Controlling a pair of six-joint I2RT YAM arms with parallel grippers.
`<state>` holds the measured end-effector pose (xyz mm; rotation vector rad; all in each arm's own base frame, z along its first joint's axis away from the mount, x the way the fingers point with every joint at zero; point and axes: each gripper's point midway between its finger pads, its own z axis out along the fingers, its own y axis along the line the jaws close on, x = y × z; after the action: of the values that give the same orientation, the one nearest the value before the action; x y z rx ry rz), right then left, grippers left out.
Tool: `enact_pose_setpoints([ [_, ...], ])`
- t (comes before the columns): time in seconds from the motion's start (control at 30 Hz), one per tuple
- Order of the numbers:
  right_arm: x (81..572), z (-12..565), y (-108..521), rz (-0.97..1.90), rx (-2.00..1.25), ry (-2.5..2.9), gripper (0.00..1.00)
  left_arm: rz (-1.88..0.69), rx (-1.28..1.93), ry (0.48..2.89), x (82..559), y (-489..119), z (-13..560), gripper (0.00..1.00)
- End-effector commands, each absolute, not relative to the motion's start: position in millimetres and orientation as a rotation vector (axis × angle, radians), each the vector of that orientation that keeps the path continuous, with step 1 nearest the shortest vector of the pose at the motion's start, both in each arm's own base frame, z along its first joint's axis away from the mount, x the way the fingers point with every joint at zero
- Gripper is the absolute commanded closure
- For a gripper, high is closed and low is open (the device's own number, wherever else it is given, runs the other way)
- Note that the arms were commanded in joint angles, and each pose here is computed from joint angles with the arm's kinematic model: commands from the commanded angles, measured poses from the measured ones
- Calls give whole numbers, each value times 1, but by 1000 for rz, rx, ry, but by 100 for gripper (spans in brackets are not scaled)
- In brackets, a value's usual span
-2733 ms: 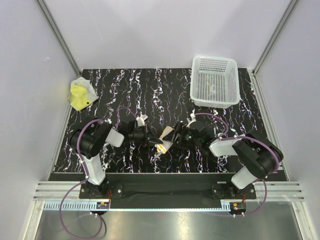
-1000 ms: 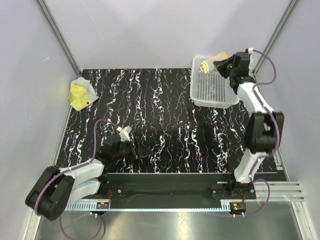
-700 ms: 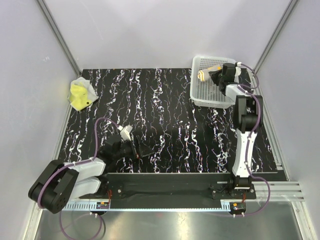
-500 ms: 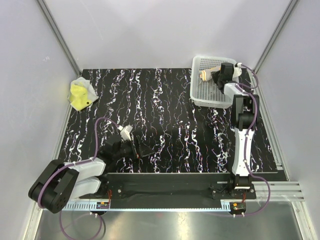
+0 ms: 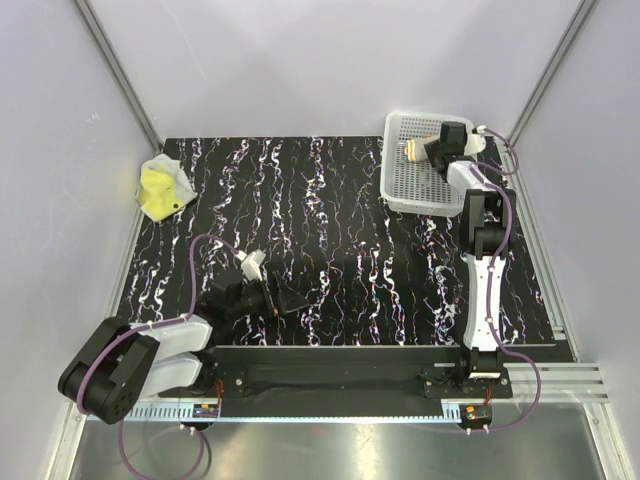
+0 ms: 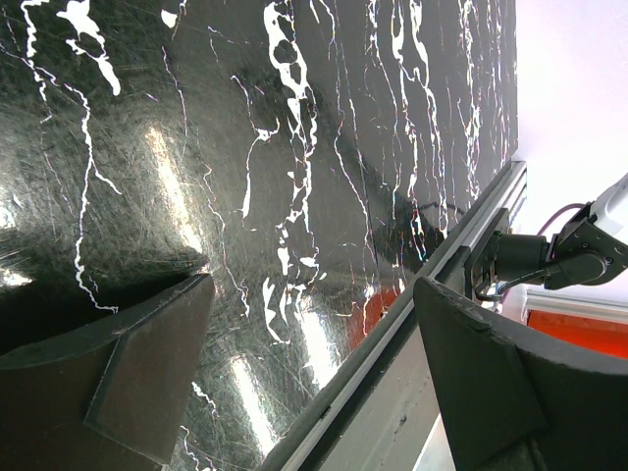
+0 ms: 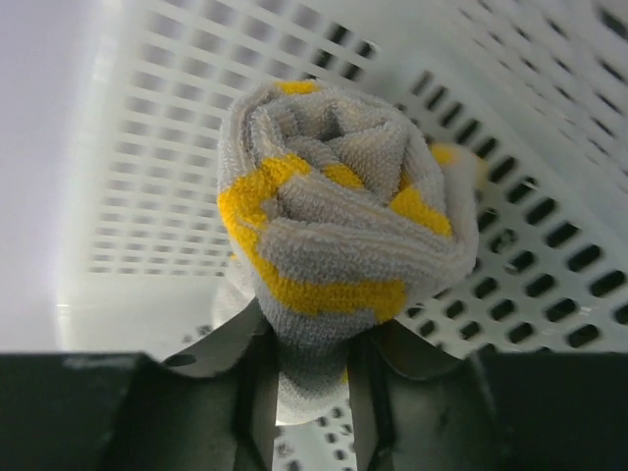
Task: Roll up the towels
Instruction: Place the rolled towel into the container
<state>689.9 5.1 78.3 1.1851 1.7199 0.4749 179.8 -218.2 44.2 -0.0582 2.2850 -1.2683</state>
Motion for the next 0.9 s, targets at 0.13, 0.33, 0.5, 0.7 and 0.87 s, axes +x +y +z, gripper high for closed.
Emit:
enact_pose_setpoints([
  [0.13, 666, 58, 7, 452, 1261, 1781, 57, -1208, -61, 2307, 179, -212, 34, 9],
  [0.33, 659, 68, 12, 462, 1252, 1813, 24, -1203, -64, 2306, 179, -211, 34, 10],
  [0.5, 655, 89, 13, 464, 1214, 1819, 0, -1192, -67, 2304, 179, -210, 34, 10],
  [0.7, 644, 126, 13, 466, 1153, 1825, 0, -1184, -71, 2307, 179, -209, 33, 10],
  [0.87, 635, 152, 19, 498, 1114, 1828, 0, -1180, -75, 2310, 180, -209, 33, 9],
])
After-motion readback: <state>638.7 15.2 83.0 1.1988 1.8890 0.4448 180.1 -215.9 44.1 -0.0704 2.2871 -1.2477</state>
